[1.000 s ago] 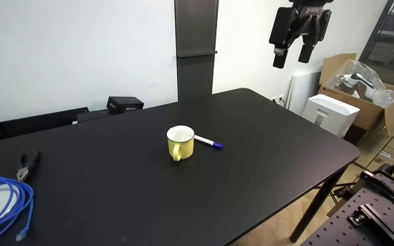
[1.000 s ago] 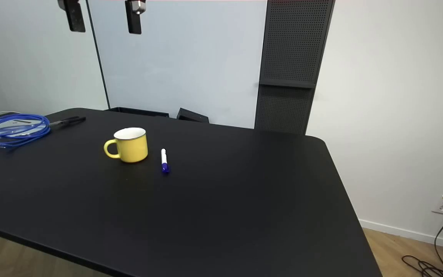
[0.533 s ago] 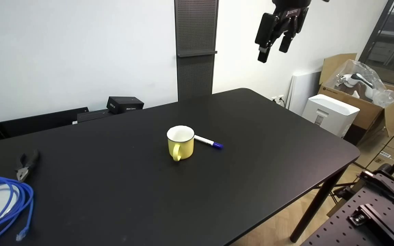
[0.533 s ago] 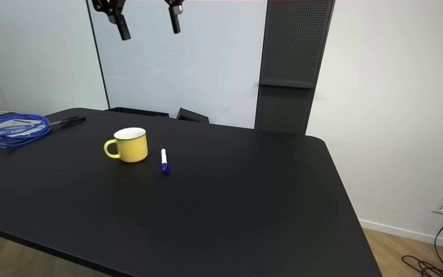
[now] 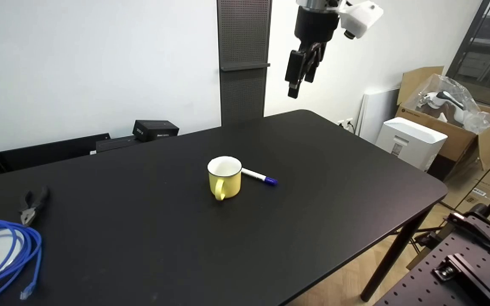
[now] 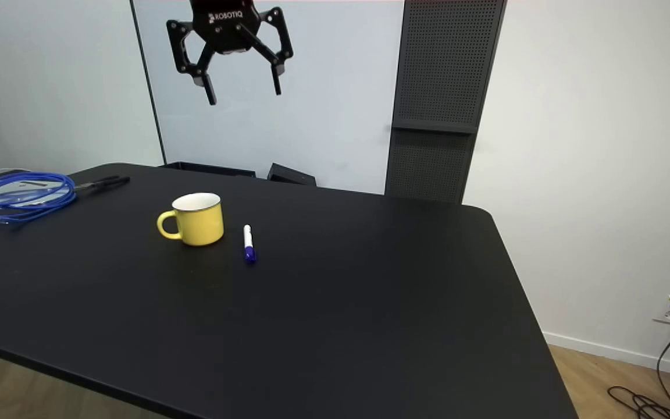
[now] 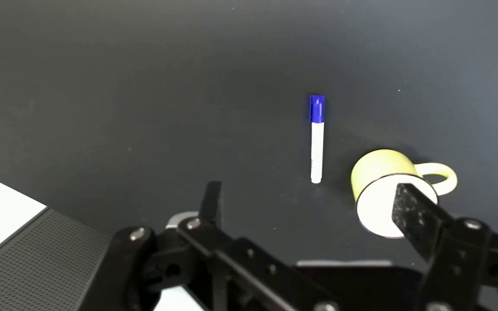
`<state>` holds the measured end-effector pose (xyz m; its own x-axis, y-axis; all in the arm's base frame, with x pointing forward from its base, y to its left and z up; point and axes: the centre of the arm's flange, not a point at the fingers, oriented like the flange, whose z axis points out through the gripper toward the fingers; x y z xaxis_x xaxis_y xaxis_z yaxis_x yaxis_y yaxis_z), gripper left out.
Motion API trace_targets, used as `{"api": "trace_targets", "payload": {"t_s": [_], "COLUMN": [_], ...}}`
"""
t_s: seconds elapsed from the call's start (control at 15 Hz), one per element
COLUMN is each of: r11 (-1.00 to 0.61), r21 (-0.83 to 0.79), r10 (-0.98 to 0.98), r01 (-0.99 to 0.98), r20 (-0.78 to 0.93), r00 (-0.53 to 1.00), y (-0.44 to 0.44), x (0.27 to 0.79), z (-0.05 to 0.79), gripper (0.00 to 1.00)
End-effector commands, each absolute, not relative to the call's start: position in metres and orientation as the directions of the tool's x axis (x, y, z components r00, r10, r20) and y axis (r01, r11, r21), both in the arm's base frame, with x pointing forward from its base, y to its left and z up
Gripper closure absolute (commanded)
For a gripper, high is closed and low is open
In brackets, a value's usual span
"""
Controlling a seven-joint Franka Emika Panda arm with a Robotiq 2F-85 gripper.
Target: Put the marker in the mug
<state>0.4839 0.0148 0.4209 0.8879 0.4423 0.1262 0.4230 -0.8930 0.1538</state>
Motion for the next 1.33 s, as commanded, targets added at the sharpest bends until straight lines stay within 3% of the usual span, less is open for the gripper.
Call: {"api": "trace_targets", "payload": {"t_s": [0.0, 0.07, 0.4, 1.27], "r11": [-0.851, -0.866, -0.863, -0.915], "r21": [0.13, 0.137, 0.134, 0.08], "r10": [0.519, 0.494, 0.499, 0.404], "r01": [0.508, 0.48, 0.486, 0.396], "r20": [0.075, 0.091, 0.084, 0.176], "r00": [0.851, 0.865, 0.863, 0.898], "y": [0.025, 0.023, 0.024, 0.049], "x": [0.523, 0.497, 0.501, 0.545], "z": [0.396, 0.402, 0.395, 0.261], "gripper": [0.0, 0.0, 0.0, 0.0]}}
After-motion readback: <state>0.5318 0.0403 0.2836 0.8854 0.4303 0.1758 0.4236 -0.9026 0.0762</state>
